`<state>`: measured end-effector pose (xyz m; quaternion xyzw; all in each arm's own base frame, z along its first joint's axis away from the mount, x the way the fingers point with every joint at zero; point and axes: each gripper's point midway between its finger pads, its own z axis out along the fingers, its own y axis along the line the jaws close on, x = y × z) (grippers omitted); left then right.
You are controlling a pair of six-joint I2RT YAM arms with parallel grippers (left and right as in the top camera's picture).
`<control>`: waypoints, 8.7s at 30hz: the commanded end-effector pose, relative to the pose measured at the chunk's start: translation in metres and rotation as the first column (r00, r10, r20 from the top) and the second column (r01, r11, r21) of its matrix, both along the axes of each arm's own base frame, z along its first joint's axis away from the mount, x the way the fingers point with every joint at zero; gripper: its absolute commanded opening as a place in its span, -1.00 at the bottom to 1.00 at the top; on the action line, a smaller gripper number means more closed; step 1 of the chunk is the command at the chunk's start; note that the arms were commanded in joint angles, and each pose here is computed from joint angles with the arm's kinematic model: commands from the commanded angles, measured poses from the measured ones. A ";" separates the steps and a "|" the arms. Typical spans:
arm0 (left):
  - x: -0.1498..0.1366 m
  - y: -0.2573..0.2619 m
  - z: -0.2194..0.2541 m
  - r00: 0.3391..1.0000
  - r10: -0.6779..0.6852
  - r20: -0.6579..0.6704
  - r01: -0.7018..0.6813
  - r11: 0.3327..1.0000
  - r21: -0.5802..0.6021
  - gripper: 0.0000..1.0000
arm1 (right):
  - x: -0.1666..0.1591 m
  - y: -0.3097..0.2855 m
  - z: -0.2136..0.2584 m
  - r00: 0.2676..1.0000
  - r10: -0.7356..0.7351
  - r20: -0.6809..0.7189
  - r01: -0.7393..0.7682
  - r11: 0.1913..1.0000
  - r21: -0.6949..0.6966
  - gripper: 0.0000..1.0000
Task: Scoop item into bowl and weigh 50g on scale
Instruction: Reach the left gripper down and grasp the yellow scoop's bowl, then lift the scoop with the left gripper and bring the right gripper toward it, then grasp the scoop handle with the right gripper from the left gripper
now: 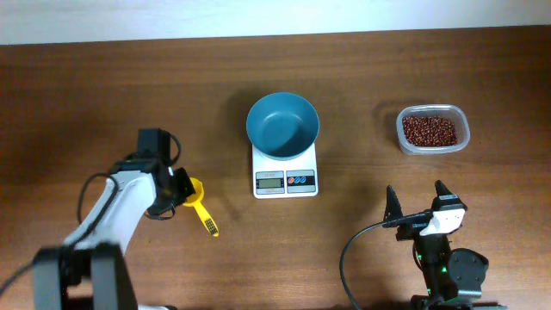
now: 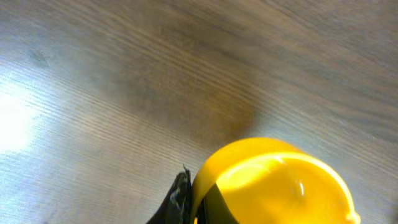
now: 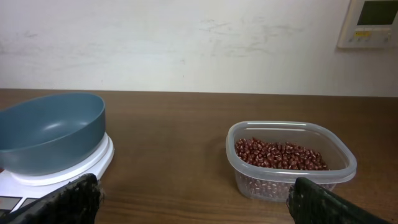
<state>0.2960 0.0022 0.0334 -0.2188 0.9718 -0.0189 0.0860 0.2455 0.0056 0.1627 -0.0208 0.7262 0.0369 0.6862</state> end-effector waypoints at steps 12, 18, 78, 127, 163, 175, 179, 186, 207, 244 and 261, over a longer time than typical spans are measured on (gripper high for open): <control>-0.047 -0.049 0.202 0.862 -0.051 0.504 0.182 0.959 -0.215 -1.00 | 0.000 0.004 -0.003 1.000 0.018 -0.005 -0.018 1.000 -0.005 0.97; -0.060 -0.053 0.198 0.879 -0.055 0.473 0.187 0.953 -0.238 -1.00 | 0.000 0.004 -0.003 1.000 0.018 -0.005 -0.018 1.000 -0.005 0.97; -0.145 -0.043 0.098 0.669 0.677 -0.308 -0.742 0.636 -0.212 -1.00 | -0.097 0.142 0.004 0.507 0.859 -0.065 -0.404 0.304 0.863 0.97; -0.114 -0.081 0.104 0.794 0.574 -0.200 -0.607 0.722 -0.333 -1.00 | -0.009 0.111 0.066 0.528 0.617 -0.584 0.038 0.670 0.742 0.97; -0.124 -0.079 0.102 0.622 0.726 -0.294 -0.782 0.558 -0.278 -1.00 | -0.064 0.295 0.065 0.106 0.846 -0.522 -0.262 0.530 0.807 0.01; -0.124 -0.081 0.102 0.624 0.721 -0.303 -0.781 0.557 -0.283 -1.00 | -0.057 0.297 0.055 0.116 0.824 -0.554 -0.150 0.566 0.810 -0.12; -0.123 -0.085 0.104 0.628 0.711 -0.318 -0.778 0.554 -0.298 -1.00 | -0.058 0.302 0.051 0.084 0.831 -0.550 -0.140 0.556 0.819 -0.21; -0.120 -0.086 0.105 0.632 0.708 -0.315 -0.773 0.552 -0.313 -1.00 | -0.058 0.306 0.054 0.073 0.844 -0.532 -0.131 0.537 0.833 -0.33; -0.112 -0.097 0.110 0.656 0.679 -0.329 -0.751 0.545 -0.373 -1.00 | -0.054 0.309 0.059 0.085 0.854 -0.513 -0.134 0.520 0.843 -0.44; -0.107 -0.091 0.109 0.655 0.699 -0.289 -0.750 0.551 -0.366 -1.00 | -0.051 0.331 0.055 0.091 0.866 -0.491 -0.195 0.499 0.844 -0.65; -0.112 -0.094 0.109 0.653 0.688 -0.315 -0.753 0.549 -0.363 -1.00 | -0.049 0.328 0.050 0.108 0.852 -0.513 -0.179 0.524 0.832 -0.64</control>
